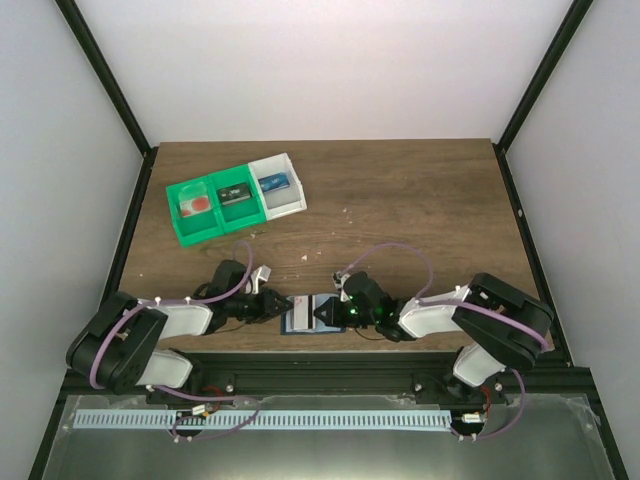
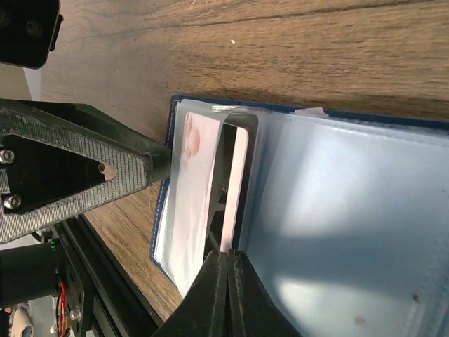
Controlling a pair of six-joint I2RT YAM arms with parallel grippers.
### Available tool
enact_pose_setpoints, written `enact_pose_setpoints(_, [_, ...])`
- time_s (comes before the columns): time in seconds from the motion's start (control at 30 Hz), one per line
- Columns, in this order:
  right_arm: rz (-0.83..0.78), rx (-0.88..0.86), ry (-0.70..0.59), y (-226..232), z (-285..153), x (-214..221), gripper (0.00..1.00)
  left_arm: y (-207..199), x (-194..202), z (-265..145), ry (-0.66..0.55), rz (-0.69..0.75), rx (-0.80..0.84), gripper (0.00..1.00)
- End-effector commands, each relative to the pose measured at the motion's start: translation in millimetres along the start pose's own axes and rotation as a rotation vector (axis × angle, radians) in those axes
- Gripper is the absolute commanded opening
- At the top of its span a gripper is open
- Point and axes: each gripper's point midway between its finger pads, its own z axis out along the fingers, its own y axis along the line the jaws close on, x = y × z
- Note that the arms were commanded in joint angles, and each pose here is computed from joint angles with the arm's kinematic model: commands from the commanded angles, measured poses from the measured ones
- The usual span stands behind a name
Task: Take the credit cards out of the card holder
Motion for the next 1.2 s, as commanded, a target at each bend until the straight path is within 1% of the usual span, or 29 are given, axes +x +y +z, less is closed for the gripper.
enact_pose_setpoints(0.0, [-0.003,0.017,-0.024,-5.8,-5.9,-1.3,0.0,11.8,2.3,0.8,0.004,-0.002,-0.058,0.29])
enact_pose_setpoints(0.1, [0.0,0.016,-0.022,-6.4,-6.1,-0.9,0.01,3.3,0.4,-0.5,0.003,-0.003,-0.035,0.29])
enact_pose_setpoints(0.17, [0.0,0.017,-0.025,-6.5,-6.4,-1.6,0.0,-6.9,-1.1,-2.7,0.0,-0.001,-0.008,0.32])
enact_pose_setpoints(0.2, [0.0,0.017,-0.023,-6.6,-6.2,-1.4,0.01,-13.4,-2.1,-4.2,-0.006,0.009,0.006,0.36])
enact_pose_setpoints(0.23, [0.002,0.018,-0.023,-7.2,-6.3,-1.4,0.0,-19.0,-2.9,-4.6,-0.007,0.019,0.014,0.38])
enact_pose_setpoints(0.33, [0.003,0.02,-0.024,-7.8,-5.9,-2.4,0.01,-30.6,-1.6,-3.9,0.007,0.038,0.023,0.38])
enact_pose_setpoints(0.5, [0.007,0.028,-0.023,-10.2,-5.0,-3.3,0.0,-42.0,-0.2,0.0,0.013,0.055,0.046,0.27])
enact_pose_setpoints(0.63, [0.013,0.027,-0.024,-11.3,-4.7,-4.2,0.01,-31.0,1.1,7.8,0.028,0.049,0.024,0.16])
enact_pose_setpoints(0.7, [0.017,0.028,-0.023,-12.0,-4.7,-4.2,0.01,-23.4,4.0,12.2,0.043,0.039,0.012,0.13])
enact_pose_setpoints(0.8, [0.022,0.023,-0.021,-12.6,-4.7,-4.3,0.02,-13.8,8.4,16.9,0.057,0.026,0.0,0.12])
enact_pose_setpoints(1.03, [0.042,0.023,-0.01,-17.7,-1.3,-4.0,0.12,-0.3,14.3,19.7,0.065,0.012,-0.026,0.11])
enact_pose_setpoints(1.17, [0.052,0.023,-0.004,-20.2,0.1,-3.5,0.15,2.7,15.2,19.4,0.065,0.012,-0.039,0.11])
